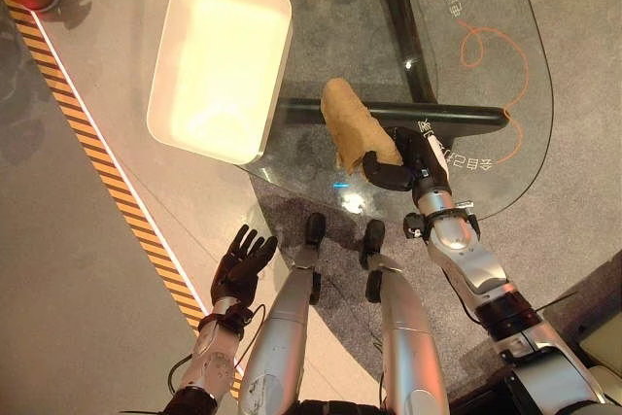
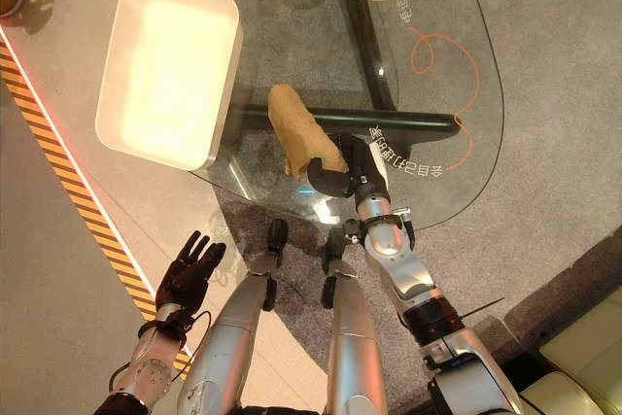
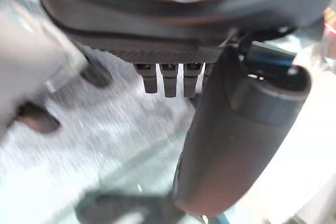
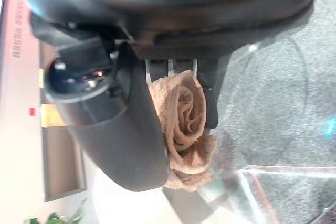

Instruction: Wipe the table with a cloth and put it in the basket.

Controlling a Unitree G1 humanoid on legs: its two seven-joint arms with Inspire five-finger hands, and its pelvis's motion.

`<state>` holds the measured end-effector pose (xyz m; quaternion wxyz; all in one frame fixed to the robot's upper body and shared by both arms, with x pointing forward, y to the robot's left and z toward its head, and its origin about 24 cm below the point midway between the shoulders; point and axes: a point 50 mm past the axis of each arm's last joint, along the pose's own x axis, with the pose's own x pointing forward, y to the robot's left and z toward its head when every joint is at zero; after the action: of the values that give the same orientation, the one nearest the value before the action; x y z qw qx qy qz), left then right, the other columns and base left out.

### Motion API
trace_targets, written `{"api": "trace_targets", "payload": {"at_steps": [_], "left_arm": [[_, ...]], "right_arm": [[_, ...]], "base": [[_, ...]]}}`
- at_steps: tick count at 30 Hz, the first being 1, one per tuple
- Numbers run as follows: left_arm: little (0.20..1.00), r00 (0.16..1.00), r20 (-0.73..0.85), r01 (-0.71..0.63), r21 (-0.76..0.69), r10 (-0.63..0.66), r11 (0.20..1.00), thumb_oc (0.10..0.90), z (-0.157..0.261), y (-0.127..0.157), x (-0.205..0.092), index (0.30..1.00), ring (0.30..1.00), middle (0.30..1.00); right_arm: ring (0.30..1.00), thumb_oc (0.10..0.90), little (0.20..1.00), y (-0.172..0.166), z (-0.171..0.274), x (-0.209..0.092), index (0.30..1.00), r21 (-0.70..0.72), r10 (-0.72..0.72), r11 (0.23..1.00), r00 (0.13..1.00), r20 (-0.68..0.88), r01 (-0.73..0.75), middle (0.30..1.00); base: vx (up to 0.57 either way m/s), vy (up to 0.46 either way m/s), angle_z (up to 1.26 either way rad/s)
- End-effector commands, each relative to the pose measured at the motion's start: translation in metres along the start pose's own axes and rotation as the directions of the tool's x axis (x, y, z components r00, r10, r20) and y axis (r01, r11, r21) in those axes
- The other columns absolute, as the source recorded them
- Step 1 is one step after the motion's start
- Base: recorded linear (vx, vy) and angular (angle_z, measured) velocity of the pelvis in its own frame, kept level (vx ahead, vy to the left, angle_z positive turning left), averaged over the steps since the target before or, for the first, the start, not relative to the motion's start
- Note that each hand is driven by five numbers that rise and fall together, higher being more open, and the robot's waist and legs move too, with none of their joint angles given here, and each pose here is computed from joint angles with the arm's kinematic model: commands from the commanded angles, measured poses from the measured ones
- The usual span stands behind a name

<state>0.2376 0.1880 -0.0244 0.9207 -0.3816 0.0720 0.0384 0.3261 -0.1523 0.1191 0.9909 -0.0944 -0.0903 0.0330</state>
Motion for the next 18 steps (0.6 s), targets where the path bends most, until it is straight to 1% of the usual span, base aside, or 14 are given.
{"api": "trace_targets", "payload": {"at_steps": [1, 5, 7, 8, 11, 13, 15, 17, 18], "left_arm": [[0.9, 0.986, 0.074, 0.154, -0.079, -0.148, 0.985, 0.8, 0.018, -0.014, -0.014, 0.9, 0.9, 0.9], [0.9, 0.973, 0.1, 0.22, -0.112, -0.209, 0.969, 0.8, 0.024, -0.024, -0.016, 0.9, 0.9, 0.9], [0.9, 0.945, 0.144, 0.312, -0.126, -0.294, 0.942, 0.8, 0.036, -0.039, -0.016, 0.9, 0.9, 0.9], [0.9, 0.936, 0.156, 0.335, -0.126, -0.315, 0.934, 0.8, 0.039, -0.043, -0.016, 0.9, 0.9, 0.9], [0.9, 0.921, 0.176, 0.374, -0.15, -0.348, 0.915, 0.8, 0.043, -0.048, -0.017, 0.9, 0.9, 0.9], [0.9, 0.892, 0.192, 0.441, -0.168, -0.41, 0.881, 0.8, 0.05, -0.057, -0.017, 0.9, 0.9, 0.9], [0.9, 0.877, 0.194, 0.472, -0.181, -0.439, 0.863, 0.8, 0.052, -0.061, -0.016, 0.9, 0.9, 0.9], [0.9, 0.858, 0.186, 0.51, -0.197, -0.479, 0.837, 0.8, 0.057, -0.07, -0.015, 0.9, 0.9, 0.9], [0.9, 0.853, 0.182, 0.519, -0.199, -0.489, 0.831, 0.8, 0.058, -0.073, -0.014, 0.9, 0.9, 0.9]], "right_arm": [[0.3, 0.1, 0.2, -0.006, 0.081, -0.016, 0.3, 0.111, 0.015, 0.991, 0.898, 0.439, -0.071, 0.3], [0.3, 0.1, 0.2, -0.008, 0.084, -0.026, 0.3, 0.132, 0.029, 0.986, 0.886, 0.463, -0.101, 0.3], [0.3, 0.1, 0.2, -0.007, 0.089, -0.036, 0.3, 0.146, 0.106, 0.968, 0.862, 0.495, -0.203, 0.3], [0.3, 0.1, 0.2, -0.006, 0.09, -0.039, 0.3, 0.147, 0.141, 0.957, 0.848, 0.511, -0.248, 0.3], [0.3, 0.1, 0.2, -0.003, 0.093, -0.044, 0.3, 0.151, 0.196, 0.935, 0.822, 0.535, -0.321, 0.3], [0.3, 0.1, 0.2, 0.005, 0.096, -0.05, 0.3, 0.107, 0.3, 0.898, 0.774, 0.558, -0.426, 0.3], [0.3, 0.1, 0.2, 0.009, 0.097, -0.052, 0.3, 0.055, 0.376, 0.873, 0.739, 0.559, -0.485, 0.3], [0.3, 0.1, 0.2, 0.017, 0.101, -0.057, 0.3, -0.012, 0.482, 0.819, 0.675, 0.558, -0.574, 0.3], [0.3, 0.1, 0.2, 0.018, 0.102, -0.058, 0.3, -0.023, 0.502, 0.806, 0.663, 0.555, -0.591, 0.3]], "base": [[0.0, 0.0, 0.0], [0.0, 0.0, 0.0], [0.0, -0.015, 0.0], [0.0, 0.0, 0.0], [0.0, 0.0, 0.0], [0.0, 0.0, 0.0], [0.01, -0.02, -0.04], [0.01, -0.03, -0.03], [0.0, 0.0, 0.0]]}}
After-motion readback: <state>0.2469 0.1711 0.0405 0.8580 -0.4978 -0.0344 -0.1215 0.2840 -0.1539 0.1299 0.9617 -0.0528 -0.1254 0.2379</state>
